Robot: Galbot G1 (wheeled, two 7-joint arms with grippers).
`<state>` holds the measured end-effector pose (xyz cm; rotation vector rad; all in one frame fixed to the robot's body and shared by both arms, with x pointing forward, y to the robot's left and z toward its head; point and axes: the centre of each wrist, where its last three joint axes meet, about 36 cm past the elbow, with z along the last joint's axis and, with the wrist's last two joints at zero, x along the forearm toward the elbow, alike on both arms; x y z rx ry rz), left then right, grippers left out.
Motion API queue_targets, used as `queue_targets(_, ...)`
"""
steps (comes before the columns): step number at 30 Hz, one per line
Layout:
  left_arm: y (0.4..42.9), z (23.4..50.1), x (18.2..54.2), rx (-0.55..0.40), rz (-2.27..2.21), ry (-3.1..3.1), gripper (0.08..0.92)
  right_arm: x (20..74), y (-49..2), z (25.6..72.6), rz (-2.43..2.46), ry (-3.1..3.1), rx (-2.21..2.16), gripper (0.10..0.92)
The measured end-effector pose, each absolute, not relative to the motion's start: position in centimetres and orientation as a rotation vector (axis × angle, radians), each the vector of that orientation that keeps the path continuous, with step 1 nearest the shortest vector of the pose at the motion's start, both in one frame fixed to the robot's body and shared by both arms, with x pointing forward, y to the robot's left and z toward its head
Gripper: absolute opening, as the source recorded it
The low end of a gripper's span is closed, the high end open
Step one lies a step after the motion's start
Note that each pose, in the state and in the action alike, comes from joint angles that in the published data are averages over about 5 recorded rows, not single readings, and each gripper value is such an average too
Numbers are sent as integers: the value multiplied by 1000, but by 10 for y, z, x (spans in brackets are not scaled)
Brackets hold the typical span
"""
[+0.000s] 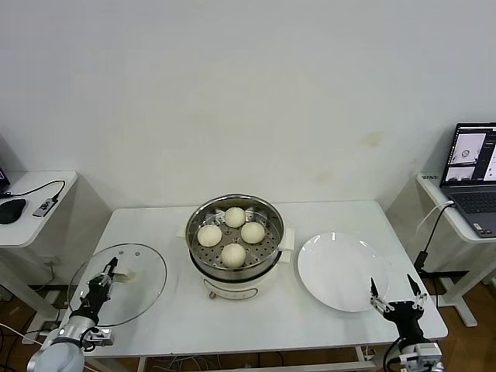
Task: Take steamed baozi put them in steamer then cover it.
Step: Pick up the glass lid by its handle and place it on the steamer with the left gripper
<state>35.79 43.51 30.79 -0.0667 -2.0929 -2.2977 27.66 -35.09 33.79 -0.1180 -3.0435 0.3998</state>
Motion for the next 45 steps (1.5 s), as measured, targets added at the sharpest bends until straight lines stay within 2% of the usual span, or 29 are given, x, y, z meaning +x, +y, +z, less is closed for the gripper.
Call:
queue_targets(13, 385, 387, 337, 202, -2129, -2175, 147, 276, -342, 339, 437, -3040, -61, 823)
queue_targets(20, 350, 426, 341, 266, -2064, -2205, 146, 279, -334, 335, 439, -3038, -44, 823)
queue_targets(29, 303, 452, 363, 219, -2053, -2242, 146, 281, -328, 327, 450, -3028, -48, 823)
queue_targets(45, 193, 467, 417, 75, -2096, -2305, 146, 282, -313, 316, 460, -3009, -22, 823)
